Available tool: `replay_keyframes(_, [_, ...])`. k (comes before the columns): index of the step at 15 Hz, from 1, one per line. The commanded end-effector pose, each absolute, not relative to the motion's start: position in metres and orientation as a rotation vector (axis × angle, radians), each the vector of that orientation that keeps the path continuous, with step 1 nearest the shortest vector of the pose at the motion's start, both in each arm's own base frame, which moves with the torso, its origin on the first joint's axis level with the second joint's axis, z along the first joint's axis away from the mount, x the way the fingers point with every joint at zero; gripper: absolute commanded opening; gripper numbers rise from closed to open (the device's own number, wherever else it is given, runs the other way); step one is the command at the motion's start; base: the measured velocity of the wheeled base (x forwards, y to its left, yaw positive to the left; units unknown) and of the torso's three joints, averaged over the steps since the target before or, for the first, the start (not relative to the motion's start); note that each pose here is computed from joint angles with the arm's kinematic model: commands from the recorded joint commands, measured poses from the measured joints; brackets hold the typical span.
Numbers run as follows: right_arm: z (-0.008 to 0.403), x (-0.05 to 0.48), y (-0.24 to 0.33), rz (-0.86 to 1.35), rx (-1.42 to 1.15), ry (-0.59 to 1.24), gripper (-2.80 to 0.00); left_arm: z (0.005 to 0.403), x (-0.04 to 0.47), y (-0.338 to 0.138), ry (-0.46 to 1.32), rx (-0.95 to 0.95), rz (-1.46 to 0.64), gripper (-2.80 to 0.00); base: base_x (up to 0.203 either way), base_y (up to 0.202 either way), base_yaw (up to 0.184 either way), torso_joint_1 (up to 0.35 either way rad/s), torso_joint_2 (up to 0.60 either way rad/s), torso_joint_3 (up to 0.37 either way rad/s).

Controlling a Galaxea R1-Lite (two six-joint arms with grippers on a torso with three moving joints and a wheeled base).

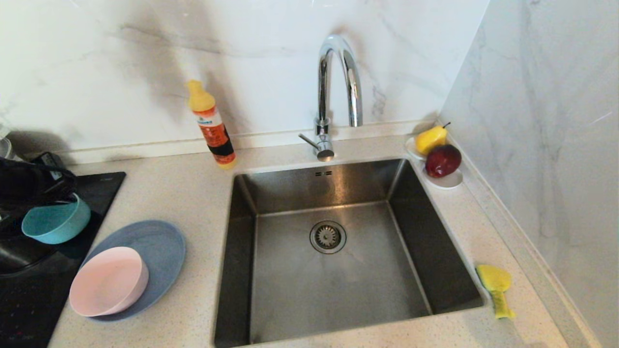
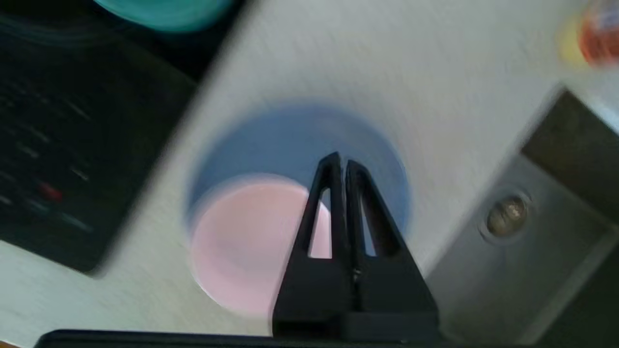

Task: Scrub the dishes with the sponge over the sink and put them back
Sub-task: Place the bowl on the bowl

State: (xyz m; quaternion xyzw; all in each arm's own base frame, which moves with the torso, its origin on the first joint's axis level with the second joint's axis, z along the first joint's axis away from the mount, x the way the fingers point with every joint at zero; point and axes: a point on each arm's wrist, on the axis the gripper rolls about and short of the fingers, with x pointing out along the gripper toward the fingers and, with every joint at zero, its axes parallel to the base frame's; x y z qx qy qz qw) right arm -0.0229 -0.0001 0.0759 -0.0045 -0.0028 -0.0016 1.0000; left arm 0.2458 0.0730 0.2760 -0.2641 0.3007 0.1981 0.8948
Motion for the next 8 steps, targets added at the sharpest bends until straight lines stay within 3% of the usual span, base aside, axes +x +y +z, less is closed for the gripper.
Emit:
replay_keyframes(1, [0.076,-0.023,0.000,-0.003,-0.009,-0.005,-2.80,0.269,0.261,0.097,0.637,-0.539,0.461,-2.80,0.000,0.000,0.000,0.000,0.00,0.000])
replay_keyframes(4, [0.076,-0.023,0.000,-0.003,-0.009,-0.005,-2.80,0.261,0.284,0.125,0.655,-0.532,0.462,-2.80,0.000,0.000,0.000,0.000,0.00,0.000])
replay_keyframes(5, [0.076,-0.023,0.000,-0.003,-0.009,-0.005,-2.80,0.258,0.289,0.129,0.665,-0.518,0.449,0.00,0.000,0.000,0.000,0.000,0.00,0.000])
replay_keyframes(8, [0.076,-0.023,0.000,-0.003,-0.009,-0.005,-2.80,0.250,0.305,0.136,0.674,-0.499,0.408,0.00,0.000,0.000,0.000,0.000,0.00,0.000])
